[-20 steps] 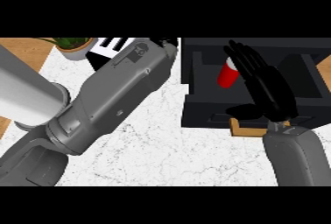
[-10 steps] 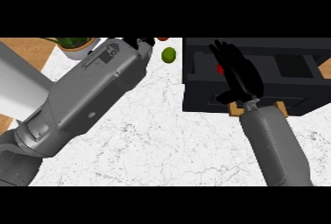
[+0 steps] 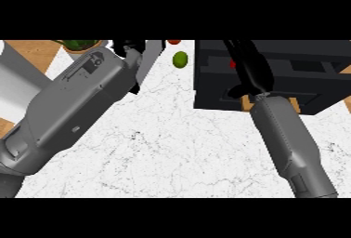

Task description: Pick up the can, place it into the drawer and close the drawer

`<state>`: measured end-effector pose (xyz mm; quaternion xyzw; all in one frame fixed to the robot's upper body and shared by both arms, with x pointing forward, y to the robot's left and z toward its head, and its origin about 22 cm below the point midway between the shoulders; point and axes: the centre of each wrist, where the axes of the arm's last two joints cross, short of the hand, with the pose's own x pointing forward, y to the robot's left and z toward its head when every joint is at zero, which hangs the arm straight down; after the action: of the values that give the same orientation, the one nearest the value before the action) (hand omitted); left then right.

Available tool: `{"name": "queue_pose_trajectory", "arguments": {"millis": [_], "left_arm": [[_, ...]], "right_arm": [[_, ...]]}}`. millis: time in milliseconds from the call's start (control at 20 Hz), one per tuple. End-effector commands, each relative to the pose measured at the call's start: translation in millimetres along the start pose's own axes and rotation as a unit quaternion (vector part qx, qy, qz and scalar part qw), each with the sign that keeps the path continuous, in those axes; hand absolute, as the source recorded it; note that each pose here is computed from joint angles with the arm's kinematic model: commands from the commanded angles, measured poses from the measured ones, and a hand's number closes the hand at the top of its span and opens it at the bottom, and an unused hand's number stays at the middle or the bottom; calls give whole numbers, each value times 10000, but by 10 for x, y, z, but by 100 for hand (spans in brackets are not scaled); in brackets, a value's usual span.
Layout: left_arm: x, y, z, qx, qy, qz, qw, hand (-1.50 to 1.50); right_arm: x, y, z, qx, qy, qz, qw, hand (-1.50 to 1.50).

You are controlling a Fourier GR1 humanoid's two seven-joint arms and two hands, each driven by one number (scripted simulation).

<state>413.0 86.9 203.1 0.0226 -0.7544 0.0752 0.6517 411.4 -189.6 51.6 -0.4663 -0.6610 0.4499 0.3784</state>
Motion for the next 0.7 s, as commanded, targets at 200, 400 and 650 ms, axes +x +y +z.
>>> {"name": "queue_pose_trajectory", "arguments": {"millis": [200,400,650], "left_arm": [[102,152,4,106,-18,-1,9999,-150],[226,211,38,-30,-45,107,9999,-150],[336,135,93,-77,-109,18,9999,-150]], "right_arm": [[-110,187,-79,-171,328,155,9992,-150],[-211,154,-133,-398,424,139,9982,-150],[-278,-104,-379,-705,518,353,9955,-150]]}}
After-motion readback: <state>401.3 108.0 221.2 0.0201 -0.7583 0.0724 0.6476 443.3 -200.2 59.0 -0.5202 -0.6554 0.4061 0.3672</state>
